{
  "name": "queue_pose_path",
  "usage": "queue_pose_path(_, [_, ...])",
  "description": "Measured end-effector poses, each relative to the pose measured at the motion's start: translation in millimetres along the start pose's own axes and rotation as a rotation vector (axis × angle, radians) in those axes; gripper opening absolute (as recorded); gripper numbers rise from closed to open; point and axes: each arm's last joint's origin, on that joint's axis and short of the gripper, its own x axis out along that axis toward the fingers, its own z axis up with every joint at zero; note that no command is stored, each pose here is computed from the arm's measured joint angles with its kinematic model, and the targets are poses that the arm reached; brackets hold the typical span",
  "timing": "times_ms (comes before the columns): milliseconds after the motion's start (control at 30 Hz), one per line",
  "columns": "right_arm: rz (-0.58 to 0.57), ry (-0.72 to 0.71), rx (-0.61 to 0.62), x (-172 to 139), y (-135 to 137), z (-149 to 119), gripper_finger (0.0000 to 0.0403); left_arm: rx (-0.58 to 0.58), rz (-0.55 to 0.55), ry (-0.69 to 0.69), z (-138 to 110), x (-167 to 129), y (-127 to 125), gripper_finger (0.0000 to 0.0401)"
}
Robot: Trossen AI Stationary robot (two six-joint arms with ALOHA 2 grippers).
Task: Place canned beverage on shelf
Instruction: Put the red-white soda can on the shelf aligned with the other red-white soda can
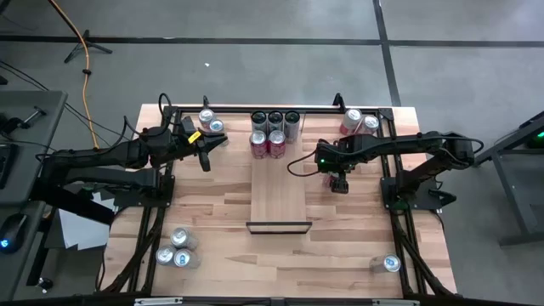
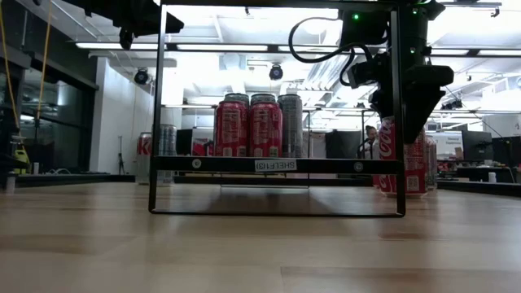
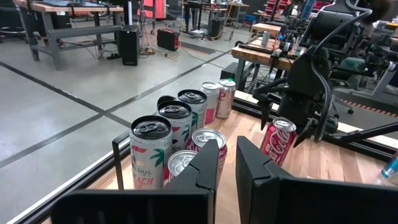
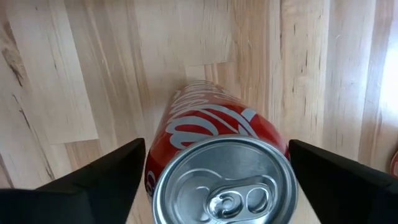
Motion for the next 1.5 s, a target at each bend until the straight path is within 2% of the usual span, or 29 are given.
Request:
queue_pose_path(100, [0.001,0.005,-0.01,0,0,0,0.0397,0.0,0.0,0.0,0,0,0,0.0003])
queue_pose_path(267, [0.001,0.01,0.028,-1,0,-1,0.0392,0.0,0.0,0.0,0,0,0,0.0003])
queue_pose_path(433, [0.002,0.007,0.106,-1,0,0,0.0392,0.0,0.0,0.0,0,0,0,0.0003])
queue_pose_path(633, [0.001,0.073,0.059,-1,0,-7,0.0392,0.0,0.0,-0.001,0,0,0,0.0003])
queue_pose_path(767, [0.016,0.098,0.079,11,2,-14,0.0392,0.0,0.0,-0.001,0,0,0,0.0003])
queue_pose_path(967, [0.031,0.043,0.156,25,4,-15,0.0392,0.0,0.0,-0.001,0,0,0,0.0003])
queue_pose_path(1167, [0.027,-0.036,0.165,24,3,-7,0.0392,-0.006,0.0,-0.001,0,0,0,0.0003])
queue_pose_path(1300, [0.026,-0.024,0.163,24,3,-8,0.0391,-0.007,0.0,-0.001,0,0,0,0.0003])
queue_pose_path(1500, [0.021,0.004,0.173,24,3,-11,0.036,-0.007,0.002,-0.001,0,0,0,0.0003])
